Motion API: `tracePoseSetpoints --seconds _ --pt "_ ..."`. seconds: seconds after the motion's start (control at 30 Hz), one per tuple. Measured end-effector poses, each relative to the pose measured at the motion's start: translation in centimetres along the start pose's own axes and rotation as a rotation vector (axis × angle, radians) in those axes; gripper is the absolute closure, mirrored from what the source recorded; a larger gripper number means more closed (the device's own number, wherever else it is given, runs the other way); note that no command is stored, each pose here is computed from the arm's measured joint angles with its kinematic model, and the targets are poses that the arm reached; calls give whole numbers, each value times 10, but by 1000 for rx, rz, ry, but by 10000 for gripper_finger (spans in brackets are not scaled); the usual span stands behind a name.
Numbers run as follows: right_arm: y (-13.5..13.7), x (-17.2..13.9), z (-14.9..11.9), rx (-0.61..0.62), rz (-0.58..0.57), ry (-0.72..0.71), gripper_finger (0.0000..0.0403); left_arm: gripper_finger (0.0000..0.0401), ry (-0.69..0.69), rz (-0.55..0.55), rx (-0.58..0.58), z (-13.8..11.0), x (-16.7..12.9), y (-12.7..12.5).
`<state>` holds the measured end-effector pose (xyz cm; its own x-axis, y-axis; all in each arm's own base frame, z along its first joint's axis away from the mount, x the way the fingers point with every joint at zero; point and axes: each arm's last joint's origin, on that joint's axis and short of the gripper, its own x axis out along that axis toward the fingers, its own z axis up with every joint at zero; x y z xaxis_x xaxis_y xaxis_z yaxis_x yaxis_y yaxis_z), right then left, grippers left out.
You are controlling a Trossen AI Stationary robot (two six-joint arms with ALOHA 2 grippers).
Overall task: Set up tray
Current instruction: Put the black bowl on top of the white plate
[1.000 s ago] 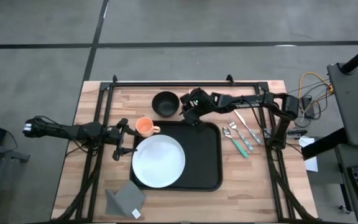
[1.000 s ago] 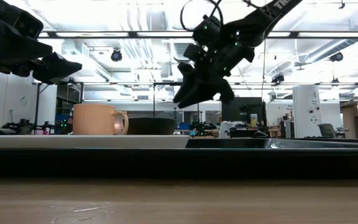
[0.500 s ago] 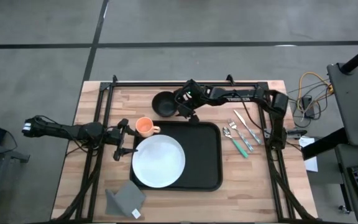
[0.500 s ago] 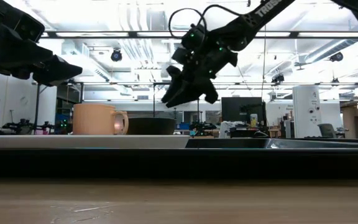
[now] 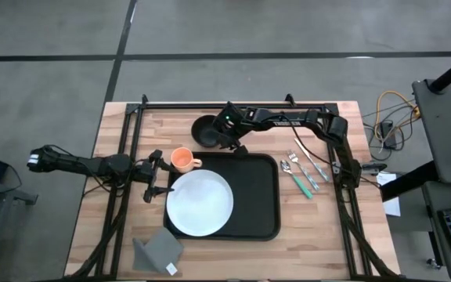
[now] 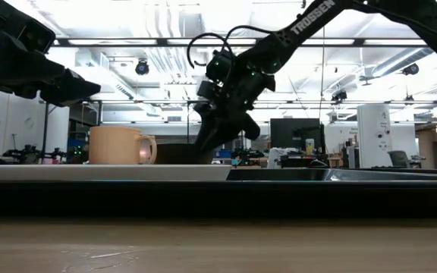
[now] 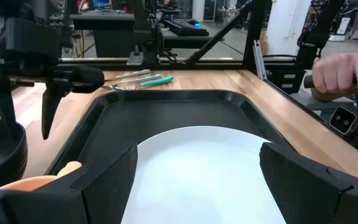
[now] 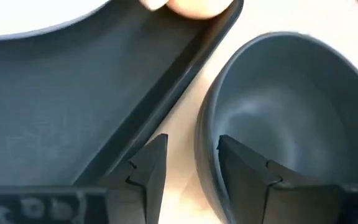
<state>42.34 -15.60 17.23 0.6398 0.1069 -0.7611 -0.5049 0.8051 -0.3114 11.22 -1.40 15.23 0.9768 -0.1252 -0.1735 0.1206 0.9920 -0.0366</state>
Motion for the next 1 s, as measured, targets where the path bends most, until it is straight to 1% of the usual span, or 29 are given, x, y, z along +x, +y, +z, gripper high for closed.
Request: tracePoseSetpoints --seconds 0.1,0.27,0.5,0.63,0.8,1.0 --pt "2 0 -1 -4 12 12 274 86 -1 0 0 0 0 0" --pt "3 -1 -2 21 28 24 281 86 1 0 0 0 0 0" --pt "3 -1 -2 22 27 24 283 86 4 0 0 0 0 0" --pt "3 -1 -2 24 23 26 291 86 4 0 0 0 0 0" --pt "2 -1 -2 21 8 39 317 86 4 0 0 0 0 0" --pt "1 -1 -3 16 3 41 371 86 6 0 0 -1 0 0"
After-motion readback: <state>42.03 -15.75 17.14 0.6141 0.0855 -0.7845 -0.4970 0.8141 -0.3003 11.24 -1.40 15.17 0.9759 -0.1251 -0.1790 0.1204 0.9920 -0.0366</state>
